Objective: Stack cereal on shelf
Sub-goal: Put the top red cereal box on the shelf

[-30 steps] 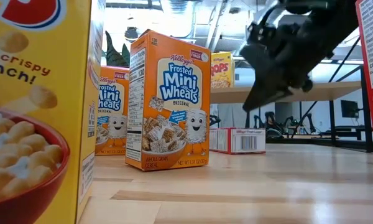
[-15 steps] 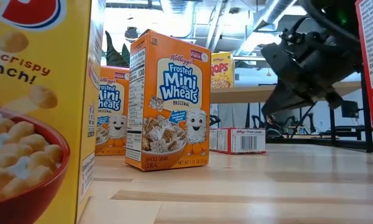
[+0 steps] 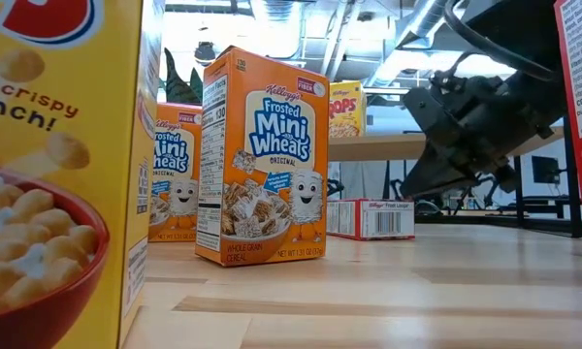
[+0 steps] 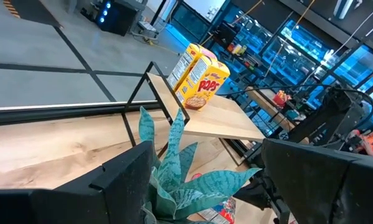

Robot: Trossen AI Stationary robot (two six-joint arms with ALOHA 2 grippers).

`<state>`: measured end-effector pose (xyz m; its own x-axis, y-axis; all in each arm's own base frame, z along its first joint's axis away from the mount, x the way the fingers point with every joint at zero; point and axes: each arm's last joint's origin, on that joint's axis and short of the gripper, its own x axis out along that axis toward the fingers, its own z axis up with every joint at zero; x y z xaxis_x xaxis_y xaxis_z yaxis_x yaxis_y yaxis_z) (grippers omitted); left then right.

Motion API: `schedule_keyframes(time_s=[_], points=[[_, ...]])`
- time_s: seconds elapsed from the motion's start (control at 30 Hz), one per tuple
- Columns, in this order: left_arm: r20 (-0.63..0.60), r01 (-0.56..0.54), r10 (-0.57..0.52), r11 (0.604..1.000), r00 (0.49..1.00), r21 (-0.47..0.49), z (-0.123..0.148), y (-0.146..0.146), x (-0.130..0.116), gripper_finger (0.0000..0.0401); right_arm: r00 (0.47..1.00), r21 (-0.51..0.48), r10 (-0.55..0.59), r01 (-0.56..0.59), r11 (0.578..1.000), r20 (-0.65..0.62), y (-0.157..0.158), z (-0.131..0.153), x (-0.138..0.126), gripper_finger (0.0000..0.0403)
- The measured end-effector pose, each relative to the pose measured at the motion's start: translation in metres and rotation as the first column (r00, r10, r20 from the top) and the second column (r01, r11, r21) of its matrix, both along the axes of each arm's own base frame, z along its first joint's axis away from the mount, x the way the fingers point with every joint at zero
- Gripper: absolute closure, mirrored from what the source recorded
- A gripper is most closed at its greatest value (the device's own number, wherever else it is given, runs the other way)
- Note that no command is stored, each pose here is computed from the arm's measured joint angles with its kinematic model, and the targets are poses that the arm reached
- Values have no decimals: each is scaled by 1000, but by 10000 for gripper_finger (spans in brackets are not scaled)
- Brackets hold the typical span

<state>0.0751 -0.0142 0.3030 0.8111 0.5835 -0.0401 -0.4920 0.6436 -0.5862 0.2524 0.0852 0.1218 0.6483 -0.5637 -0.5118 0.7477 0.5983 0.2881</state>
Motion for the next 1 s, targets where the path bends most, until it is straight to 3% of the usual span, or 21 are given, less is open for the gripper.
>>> schedule_keyframes(time_s=[0.23, 1.0], points=[[-16, -1, 1, 1000, 1000, 6, -2, 0, 0, 108, 998, 17, 51, -50, 999, -35, -1, -4, 3, 395], [-31, 3, -2, 1000, 1000, 14, -3, 0, 0, 108, 996, 25, 35, -33, 999, -85, -7, -7, 1, 391]])
